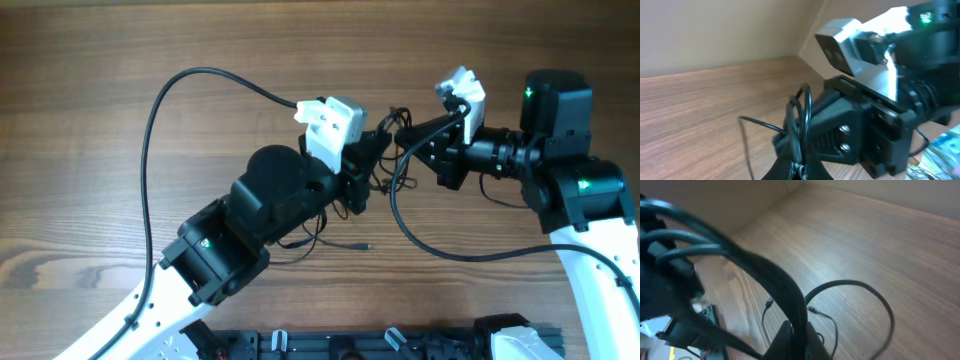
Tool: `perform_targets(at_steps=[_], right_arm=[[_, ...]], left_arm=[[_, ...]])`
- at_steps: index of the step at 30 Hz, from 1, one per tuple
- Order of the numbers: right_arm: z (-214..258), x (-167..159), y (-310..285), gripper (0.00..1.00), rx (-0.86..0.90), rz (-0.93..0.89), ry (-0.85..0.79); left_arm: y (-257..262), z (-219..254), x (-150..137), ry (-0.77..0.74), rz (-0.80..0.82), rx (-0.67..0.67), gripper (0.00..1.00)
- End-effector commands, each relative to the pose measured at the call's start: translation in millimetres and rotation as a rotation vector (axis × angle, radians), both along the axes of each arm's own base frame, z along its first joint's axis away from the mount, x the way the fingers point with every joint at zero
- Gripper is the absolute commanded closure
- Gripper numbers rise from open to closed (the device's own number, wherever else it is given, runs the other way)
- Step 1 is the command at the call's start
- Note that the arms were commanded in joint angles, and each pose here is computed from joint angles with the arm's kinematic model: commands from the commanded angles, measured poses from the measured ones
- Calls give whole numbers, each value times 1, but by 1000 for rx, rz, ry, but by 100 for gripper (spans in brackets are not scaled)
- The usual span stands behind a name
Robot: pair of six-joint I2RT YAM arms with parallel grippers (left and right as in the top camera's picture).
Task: Untangle cables
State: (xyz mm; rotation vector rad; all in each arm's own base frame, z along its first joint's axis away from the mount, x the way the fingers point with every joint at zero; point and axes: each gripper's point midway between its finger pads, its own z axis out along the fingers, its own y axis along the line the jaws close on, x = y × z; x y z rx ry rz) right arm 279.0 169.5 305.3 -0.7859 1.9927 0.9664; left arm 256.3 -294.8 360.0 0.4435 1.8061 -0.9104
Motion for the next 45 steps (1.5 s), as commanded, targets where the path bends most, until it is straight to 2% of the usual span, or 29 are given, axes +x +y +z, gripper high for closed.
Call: perform_targets(at_steps=[1, 6, 14, 17, 20, 25, 28, 32, 37, 40, 43, 45], right_arm=[[5, -6, 5, 95, 35, 45, 2], [14, -17, 12, 95, 86, 123, -14], [20, -23, 16, 96, 117, 174, -39], [22, -22, 16, 96, 120, 173, -50], [27, -17, 16, 96, 133, 154, -50], [43, 4, 14, 95, 182, 52, -30], [50, 8, 15, 95, 204, 42, -41], [52, 8, 15, 81, 209, 39, -41], [43, 22, 7, 77, 172, -62, -17], [30, 24, 1, 50, 111, -92, -19], [13, 17, -2, 39, 17, -54, -54], [1, 13, -6, 38, -39, -50, -50]], left_arm=[[28, 3, 24, -24, 217, 23, 96], [66, -9, 44, 34, 469, 23, 96], [89, -42, 47, 168, 549, 71, 96], [85, -54, 40, 209, 505, 111, 96], [71, -69, 25, 281, 393, 142, 96], [45, -76, 2, 363, 201, 126, 96], [42, -79, -3, 383, 173, 133, 96], [42, -80, -5, 384, 160, 143, 96], [42, -80, -5, 383, 159, 143, 96], [41, -79, -5, 361, 150, 156, 96], [40, -76, -3, 351, 149, 143, 96], [38, -72, -2, 340, 148, 131, 96]])
